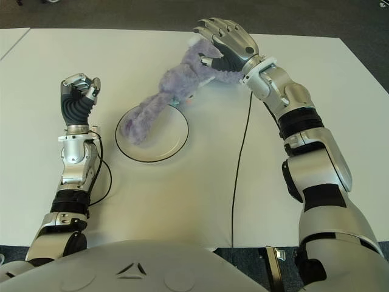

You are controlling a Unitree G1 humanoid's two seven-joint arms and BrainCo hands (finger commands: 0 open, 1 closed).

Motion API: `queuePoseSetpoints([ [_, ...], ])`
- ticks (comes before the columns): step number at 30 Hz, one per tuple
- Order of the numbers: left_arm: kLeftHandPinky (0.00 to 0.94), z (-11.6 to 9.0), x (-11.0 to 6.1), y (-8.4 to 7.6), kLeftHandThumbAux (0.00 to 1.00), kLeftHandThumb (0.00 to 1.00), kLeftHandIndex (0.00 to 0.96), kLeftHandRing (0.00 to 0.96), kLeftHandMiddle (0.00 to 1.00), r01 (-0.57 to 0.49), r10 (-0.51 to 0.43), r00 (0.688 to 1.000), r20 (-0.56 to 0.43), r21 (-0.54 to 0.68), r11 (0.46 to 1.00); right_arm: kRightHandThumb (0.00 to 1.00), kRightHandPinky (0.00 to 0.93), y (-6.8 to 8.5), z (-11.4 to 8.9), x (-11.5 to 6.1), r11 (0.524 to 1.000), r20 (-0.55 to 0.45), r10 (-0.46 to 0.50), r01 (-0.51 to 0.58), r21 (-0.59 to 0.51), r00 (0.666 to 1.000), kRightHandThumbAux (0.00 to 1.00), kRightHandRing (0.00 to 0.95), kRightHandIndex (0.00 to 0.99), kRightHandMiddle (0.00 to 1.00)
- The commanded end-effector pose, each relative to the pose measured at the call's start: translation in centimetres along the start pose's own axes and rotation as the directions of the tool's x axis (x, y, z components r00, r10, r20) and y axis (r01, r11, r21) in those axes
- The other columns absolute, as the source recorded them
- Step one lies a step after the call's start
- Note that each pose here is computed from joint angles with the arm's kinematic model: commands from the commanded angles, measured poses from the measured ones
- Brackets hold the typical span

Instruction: Put the doll into the plate.

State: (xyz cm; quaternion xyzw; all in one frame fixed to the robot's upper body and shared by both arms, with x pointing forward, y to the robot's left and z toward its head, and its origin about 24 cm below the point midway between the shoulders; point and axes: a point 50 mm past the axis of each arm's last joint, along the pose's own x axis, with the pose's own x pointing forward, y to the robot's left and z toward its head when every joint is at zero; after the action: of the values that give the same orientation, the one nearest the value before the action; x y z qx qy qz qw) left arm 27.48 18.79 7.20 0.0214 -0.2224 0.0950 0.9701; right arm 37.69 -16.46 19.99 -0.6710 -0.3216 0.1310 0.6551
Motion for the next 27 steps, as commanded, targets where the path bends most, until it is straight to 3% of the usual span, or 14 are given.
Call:
queuePoseSetpoints([
  [1,0.872,-5.05,-6.86,0.43,0.705,0.715,0.444,0.881,0.864,-0.012,0.013,0.951,-0.31,0.005,1.0,0.552,0.0,0.71,0.02,-0.7,0.999,0.011,0.05,-0.05,0.014,0.999,0.194,0.0,0.0,0.0],
  [13,0.871,-5.06,-6.84,0.41,0.706,0.714,0.444,0.881,0.866,-0.007,0.009,0.951,-0.309,0.006,1.0,0.563,0.0,0.84,0.17,-0.76,0.988,0.048,0.148,-0.15,0.036,0.988,0.177,0.0,0.0,0.0],
  [27,0.869,-5.07,-6.88,0.3,0.706,0.714,0.444,0.879,0.865,-0.006,0.009,0.951,-0.31,0.011,1.0,0.574,0.0,1.5,0.88,-0.28,0.945,0.107,0.323,-0.326,0.015,0.94,0.153,0.0,0.0,0.0],
])
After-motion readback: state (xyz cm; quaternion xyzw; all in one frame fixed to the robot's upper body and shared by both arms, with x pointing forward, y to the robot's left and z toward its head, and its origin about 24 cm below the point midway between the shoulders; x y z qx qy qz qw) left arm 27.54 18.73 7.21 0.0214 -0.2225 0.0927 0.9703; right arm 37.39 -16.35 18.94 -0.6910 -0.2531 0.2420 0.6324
